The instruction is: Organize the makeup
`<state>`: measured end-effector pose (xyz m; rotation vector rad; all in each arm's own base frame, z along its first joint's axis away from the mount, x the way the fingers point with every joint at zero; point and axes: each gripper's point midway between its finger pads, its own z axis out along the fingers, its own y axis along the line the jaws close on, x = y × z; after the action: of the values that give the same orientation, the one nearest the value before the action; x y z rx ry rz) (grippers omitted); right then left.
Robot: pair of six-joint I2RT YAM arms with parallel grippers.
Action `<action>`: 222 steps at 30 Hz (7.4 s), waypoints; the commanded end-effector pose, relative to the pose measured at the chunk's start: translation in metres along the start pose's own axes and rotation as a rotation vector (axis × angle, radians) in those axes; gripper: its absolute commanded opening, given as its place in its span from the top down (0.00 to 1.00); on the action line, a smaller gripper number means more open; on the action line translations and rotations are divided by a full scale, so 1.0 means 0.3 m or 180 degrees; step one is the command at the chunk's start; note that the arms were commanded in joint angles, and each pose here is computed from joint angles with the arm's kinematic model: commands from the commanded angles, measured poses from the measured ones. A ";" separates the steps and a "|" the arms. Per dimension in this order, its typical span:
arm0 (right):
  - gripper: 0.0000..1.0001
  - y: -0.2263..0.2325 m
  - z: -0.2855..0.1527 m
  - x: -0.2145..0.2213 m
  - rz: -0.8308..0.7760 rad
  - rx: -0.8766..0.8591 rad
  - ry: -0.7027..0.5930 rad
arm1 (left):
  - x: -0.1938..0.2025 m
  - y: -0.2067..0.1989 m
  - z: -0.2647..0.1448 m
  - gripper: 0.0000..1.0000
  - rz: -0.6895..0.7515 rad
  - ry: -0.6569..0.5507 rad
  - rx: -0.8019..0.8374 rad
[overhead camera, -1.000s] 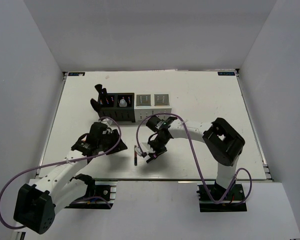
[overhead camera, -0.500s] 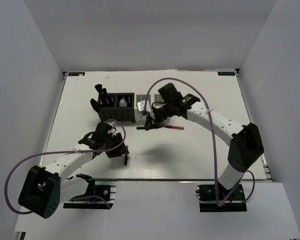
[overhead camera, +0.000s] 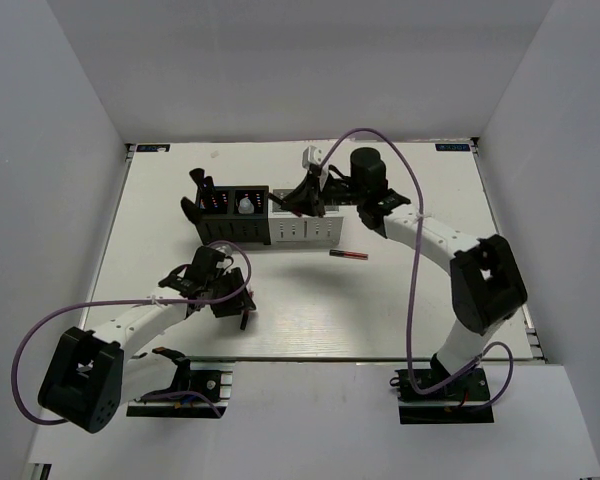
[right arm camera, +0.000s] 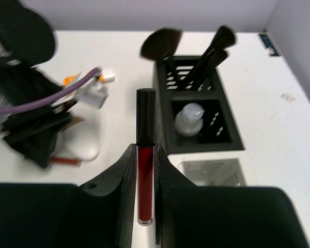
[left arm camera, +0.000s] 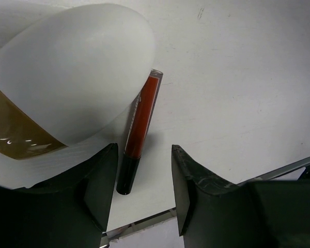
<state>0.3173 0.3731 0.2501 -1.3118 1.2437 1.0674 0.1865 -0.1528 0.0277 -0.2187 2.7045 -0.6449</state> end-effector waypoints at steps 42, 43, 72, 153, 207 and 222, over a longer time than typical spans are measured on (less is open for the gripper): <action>0.69 -0.354 0.069 0.193 0.0146 0.0637 -0.0275 | -0.033 -0.022 -0.012 0.45 0.0063 -0.0116 -0.0264; 0.68 -0.357 0.067 0.189 0.0141 0.0638 -0.0274 | -0.041 -0.025 -0.013 0.45 0.0062 -0.0121 -0.0285; 0.63 -0.266 -0.235 -0.028 0.0205 0.0736 -0.0573 | -0.068 0.008 0.091 0.62 0.0392 0.0003 -0.1104; 0.37 0.027 -0.646 0.677 0.0117 0.0342 0.1722 | -0.925 -0.790 -0.378 0.29 0.1552 -0.3492 0.0206; 1.00 0.119 -0.627 0.614 -0.0437 -0.0331 0.2186 | -0.416 -0.061 -0.623 0.20 -0.0083 -0.3097 -0.0477; 1.00 -0.180 -0.498 0.119 -0.1927 0.0258 0.1771 | -0.382 0.000 -0.611 0.19 -0.0188 -0.3053 -0.0633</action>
<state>0.3418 0.1967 0.2094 -1.8473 1.2580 0.3253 0.2287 -0.0581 0.2221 -0.4872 1.8099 -0.2160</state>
